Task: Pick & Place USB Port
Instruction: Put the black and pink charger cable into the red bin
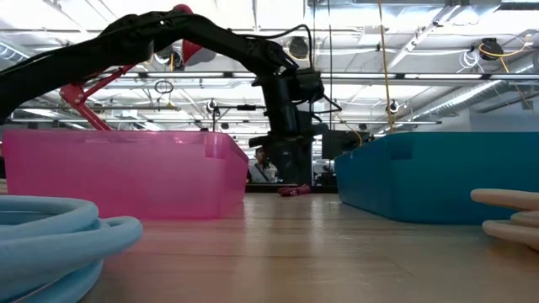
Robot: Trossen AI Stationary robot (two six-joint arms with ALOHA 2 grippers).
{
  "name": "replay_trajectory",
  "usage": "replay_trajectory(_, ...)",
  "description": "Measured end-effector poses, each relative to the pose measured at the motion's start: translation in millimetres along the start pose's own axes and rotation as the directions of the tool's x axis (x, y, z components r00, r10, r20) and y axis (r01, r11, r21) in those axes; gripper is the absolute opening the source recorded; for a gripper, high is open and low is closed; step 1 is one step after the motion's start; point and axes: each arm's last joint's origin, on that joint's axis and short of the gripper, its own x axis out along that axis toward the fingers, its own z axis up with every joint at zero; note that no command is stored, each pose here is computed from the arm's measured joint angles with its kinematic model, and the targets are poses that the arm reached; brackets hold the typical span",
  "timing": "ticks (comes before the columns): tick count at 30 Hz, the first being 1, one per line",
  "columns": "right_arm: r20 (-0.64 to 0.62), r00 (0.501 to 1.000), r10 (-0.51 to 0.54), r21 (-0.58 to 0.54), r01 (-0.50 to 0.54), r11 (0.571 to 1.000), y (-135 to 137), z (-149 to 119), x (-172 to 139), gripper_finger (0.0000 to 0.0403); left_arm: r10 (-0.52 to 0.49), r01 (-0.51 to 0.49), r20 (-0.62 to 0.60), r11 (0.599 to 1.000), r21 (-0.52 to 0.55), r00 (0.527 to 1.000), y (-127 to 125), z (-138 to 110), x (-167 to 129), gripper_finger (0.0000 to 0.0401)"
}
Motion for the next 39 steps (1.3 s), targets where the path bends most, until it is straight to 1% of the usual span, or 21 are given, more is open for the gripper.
replay_trajectory(5,-0.012,1.000,0.000,-0.019,0.000,1.000,0,-2,-2,0.0164,0.015,-0.015,0.014,1.000,-0.020,1.000,-2,0,0,0.0223)
replay_trajectory(9,-0.014,1.000,0.009,-0.030,-0.010,1.000,2,-4,-4,0.0164,0.036,-0.036,0.003,0.999,-0.024,0.999,-3,-2,0,0.0223)
replay_trajectory(16,-0.013,1.000,0.014,-0.052,-0.014,0.999,3,-5,-6,0.0164,0.097,-0.096,-0.030,0.995,0.036,0.995,-16,-15,4,0.0223)
replay_trajectory(21,-0.014,1.000,0.022,-0.069,-0.023,0.997,5,-6,-7,0.0164,0.108,-0.106,-0.038,0.994,0.032,0.993,-23,-20,7,0.0223)
replay_trajectory(26,-0.012,0.999,0.039,-0.078,-0.039,0.996,8,-7,-11,0.0164,0.080,-0.080,-0.049,0.997,0.014,0.996,-28,-22,6,0.0223)
replay_trajectory(30,-0.012,0.999,0.045,-0.082,-0.046,0.996,9,-8,-13,0.0164,0.017,-0.022,-0.080,0.998,-0.062,0.997,-28,-22,7,0.0223)
replay_trajectory(34,-0.002,0.999,0.053,-0.080,-0.053,0.995,4,-5,-18,0.0164,-0.024,0.012,-0.102,0.994,-0.112,0.994,-19,-18,7,0.0223)
replay_trajectory(36,0.004,0.998,0.055,-0.083,-0.054,0.995,2,-3,-21,0.0164,-0.027,0.015,-0.106,0.993,-0.115,0.994,-17,-17,8,0.0223)
replay_trajectory(39,0.006,0.998,0.055,-0.090,-0.054,0.994,1,-2,-22,0.0164,-0.024,0.016,-0.111,0.997,-0.073,0.994,-18,-18,7,0.0223)
